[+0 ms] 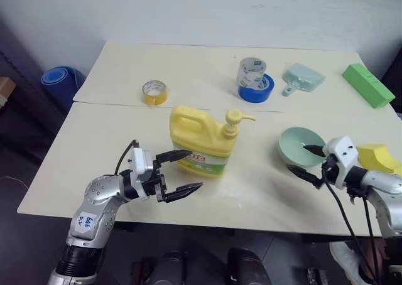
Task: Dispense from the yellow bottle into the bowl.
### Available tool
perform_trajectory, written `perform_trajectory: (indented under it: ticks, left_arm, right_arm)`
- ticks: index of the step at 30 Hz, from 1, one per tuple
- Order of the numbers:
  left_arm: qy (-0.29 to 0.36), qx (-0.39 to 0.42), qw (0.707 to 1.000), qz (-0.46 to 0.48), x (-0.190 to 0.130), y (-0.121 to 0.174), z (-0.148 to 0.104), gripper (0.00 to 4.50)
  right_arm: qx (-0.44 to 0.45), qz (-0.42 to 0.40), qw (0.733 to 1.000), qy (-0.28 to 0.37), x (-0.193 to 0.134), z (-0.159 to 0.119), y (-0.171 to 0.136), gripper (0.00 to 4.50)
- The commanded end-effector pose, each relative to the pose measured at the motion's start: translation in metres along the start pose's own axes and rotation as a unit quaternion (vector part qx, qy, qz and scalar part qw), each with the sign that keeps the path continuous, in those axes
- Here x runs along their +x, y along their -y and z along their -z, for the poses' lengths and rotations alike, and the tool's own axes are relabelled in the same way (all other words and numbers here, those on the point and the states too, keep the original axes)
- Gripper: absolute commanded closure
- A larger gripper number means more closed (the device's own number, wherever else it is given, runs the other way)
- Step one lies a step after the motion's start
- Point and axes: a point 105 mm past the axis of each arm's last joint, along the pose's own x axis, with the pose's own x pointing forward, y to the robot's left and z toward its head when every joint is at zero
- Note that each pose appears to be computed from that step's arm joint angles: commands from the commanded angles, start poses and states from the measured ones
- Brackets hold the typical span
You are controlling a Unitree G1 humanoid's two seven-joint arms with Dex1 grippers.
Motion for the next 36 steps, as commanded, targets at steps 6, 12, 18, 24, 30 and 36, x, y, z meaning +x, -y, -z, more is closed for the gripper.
perform_trajectory:
  ticks: [6, 12, 18, 24, 30, 36]
  left_arm:
    - [0.01, 0.024, 1.0, -0.001, 0.001, 0.001, -0.015, 0.0]
    - [0.026, -0.06, 0.997, 0.026, -0.006, 0.012, -0.046, 0.0]
    - [0.033, -0.052, 0.996, 0.064, 0.013, 0.003, -0.089, 0.4]
    - [0.033, -0.008, 0.995, 0.09, 0.057, -0.01, -0.111, 2.06]
    - [0.045, 0.031, 0.994, 0.095, 0.091, -0.022, -0.12, 3.89]
    - [0.038, 0.056, 0.995, 0.071, 0.118, -0.038, -0.12, 4.43]
  right_arm:
    - [-0.011, 0.011, 1.0, 0.002, 0.026, 0.011, 0.0, 2.02]
    - [-0.033, 0.029, 0.999, 0.005, 0.028, 0.009, 0.01, 4.12]
    - [-0.09, -0.028, 0.995, 0.031, 0.019, -0.019, 0.0, 4.5]
    - [-0.169, -0.126, 0.977, 0.025, 0.001, -0.068, -0.035, 4.5]
    - [-0.176, -0.176, 0.968, 0.021, -0.016, -0.101, -0.066, 4.5]
    - [-0.192, -0.202, 0.96, 0.018, -0.021, -0.122, -0.085, 4.5]
